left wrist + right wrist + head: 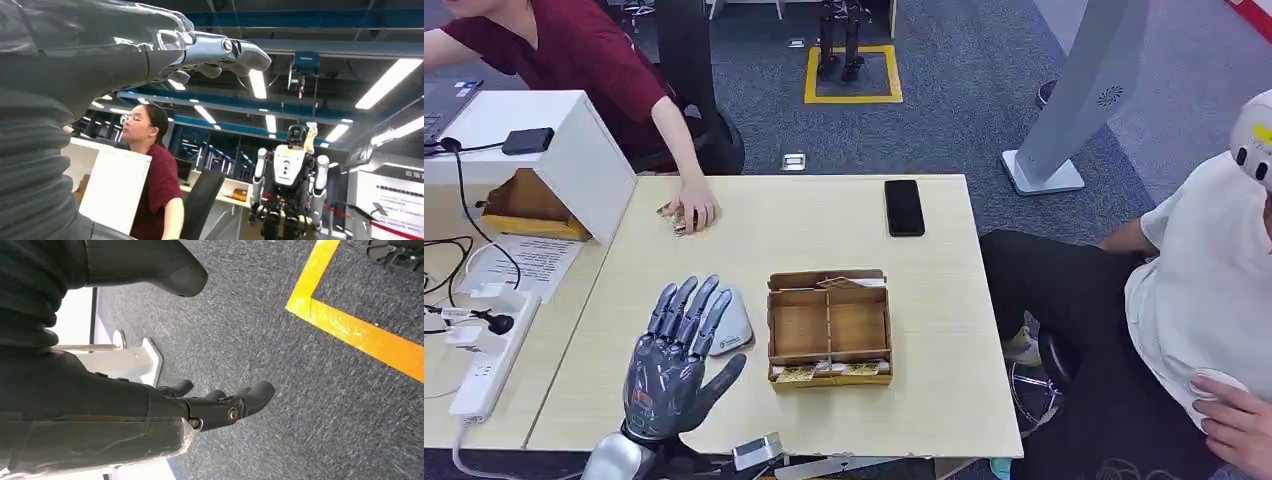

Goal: Pass the card to the sensor for recognition and then transmit it.

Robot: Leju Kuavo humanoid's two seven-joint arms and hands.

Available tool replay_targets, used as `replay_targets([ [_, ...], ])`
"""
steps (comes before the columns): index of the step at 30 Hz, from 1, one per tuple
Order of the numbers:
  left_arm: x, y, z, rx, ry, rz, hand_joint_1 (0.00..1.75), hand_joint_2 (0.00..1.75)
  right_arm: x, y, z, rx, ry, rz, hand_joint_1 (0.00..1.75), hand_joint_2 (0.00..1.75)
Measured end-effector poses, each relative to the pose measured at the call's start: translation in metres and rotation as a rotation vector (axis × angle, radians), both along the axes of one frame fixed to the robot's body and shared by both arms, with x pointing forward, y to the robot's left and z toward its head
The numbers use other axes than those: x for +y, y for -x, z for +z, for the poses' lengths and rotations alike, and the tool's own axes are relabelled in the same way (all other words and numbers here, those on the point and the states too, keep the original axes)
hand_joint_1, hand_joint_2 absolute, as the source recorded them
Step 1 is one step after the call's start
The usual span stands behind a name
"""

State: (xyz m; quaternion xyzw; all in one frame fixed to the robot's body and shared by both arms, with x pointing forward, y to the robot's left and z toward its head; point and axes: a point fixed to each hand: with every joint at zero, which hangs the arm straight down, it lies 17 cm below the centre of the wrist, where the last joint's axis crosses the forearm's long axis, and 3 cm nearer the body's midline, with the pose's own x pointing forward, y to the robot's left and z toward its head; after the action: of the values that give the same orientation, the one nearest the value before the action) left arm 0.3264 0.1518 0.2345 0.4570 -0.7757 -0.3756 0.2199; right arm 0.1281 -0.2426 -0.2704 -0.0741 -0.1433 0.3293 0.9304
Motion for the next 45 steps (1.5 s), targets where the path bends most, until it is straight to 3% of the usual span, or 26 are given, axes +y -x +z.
replay_targets([
  [9,-0.007,0.001,-0.006,0.022,-0.014,-0.006,0.00,1.75,-0.001,0.000,0.000,0.001,0.003,-0.001,0.00,1.75],
  [16,-0.033,0.002,-0.052,0.139,-0.048,-0.040,0.00,1.75,-0.001,0.000,0.000,0.004,0.008,0.001,0.00,1.75],
  [21,-0.049,-0.012,-0.088,0.253,-0.034,0.033,0.00,1.75,-0.002,-0.003,0.001,0.004,0.015,0.011,0.00,1.75],
  [26,-0.075,-0.010,-0.126,0.328,-0.082,-0.017,0.00,1.75,-0.002,-0.008,0.002,-0.006,0.017,0.013,0.00,1.75],
  [45,-0.098,-0.002,-0.172,0.431,-0.137,-0.084,0.00,1.75,-0.002,-0.007,0.001,-0.001,0.020,0.012,0.00,1.75],
])
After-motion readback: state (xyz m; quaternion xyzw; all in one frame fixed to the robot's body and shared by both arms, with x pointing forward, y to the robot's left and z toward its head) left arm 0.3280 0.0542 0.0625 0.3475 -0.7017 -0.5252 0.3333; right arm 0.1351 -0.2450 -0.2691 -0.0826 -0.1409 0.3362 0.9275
